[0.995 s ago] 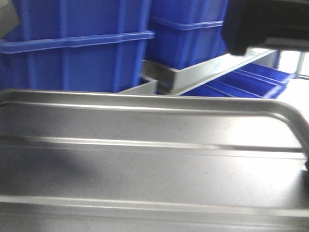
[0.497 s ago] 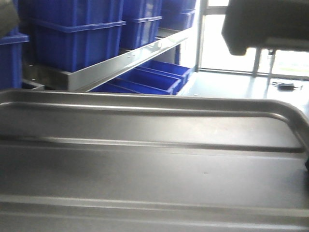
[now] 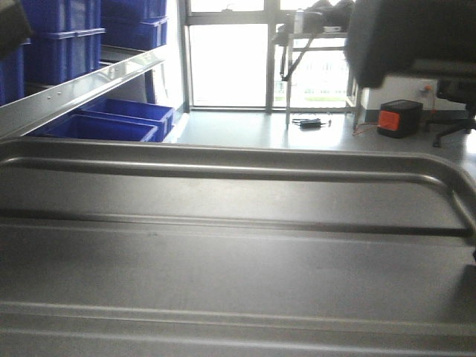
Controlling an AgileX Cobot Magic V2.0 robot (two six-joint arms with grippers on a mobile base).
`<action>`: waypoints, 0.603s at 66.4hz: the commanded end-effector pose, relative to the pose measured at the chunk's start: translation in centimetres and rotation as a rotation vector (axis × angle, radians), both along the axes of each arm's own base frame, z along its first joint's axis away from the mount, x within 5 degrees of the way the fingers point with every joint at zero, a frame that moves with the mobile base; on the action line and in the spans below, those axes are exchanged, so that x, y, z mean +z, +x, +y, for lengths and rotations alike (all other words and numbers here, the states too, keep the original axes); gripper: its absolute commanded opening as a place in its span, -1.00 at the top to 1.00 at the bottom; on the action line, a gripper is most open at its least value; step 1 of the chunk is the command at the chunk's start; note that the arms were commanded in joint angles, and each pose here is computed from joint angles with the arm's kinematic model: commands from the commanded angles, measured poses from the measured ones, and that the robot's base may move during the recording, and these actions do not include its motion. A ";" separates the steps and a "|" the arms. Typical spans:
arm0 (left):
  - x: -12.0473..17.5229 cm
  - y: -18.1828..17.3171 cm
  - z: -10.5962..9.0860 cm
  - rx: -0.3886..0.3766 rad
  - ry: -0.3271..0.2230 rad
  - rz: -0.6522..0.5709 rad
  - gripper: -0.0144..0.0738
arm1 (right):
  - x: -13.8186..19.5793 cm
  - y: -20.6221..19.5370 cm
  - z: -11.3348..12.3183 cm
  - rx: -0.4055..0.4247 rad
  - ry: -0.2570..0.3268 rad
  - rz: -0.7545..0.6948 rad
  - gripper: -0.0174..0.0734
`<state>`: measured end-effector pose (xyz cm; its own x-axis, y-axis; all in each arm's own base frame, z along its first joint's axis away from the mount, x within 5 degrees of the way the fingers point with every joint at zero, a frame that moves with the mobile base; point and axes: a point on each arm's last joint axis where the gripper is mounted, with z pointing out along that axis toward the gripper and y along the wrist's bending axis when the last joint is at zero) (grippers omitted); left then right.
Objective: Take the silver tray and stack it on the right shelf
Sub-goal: 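Hold the silver tray with both grippers while the base drives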
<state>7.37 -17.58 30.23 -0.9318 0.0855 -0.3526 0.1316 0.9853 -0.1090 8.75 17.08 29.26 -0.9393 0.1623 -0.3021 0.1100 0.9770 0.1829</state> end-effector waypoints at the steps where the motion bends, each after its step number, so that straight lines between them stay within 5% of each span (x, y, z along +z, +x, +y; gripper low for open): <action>1: 0.9 -0.1 1.2 0.021 0.069 -0.011 0.87 | 1.2 0.2 -0.2 0.012 0.039 -0.055 0.49; 40: 0.9 -0.1 1.2 0.021 0.069 -0.011 0.87 | 1.2 0.2 -0.2 0.012 0.039 -0.055 0.49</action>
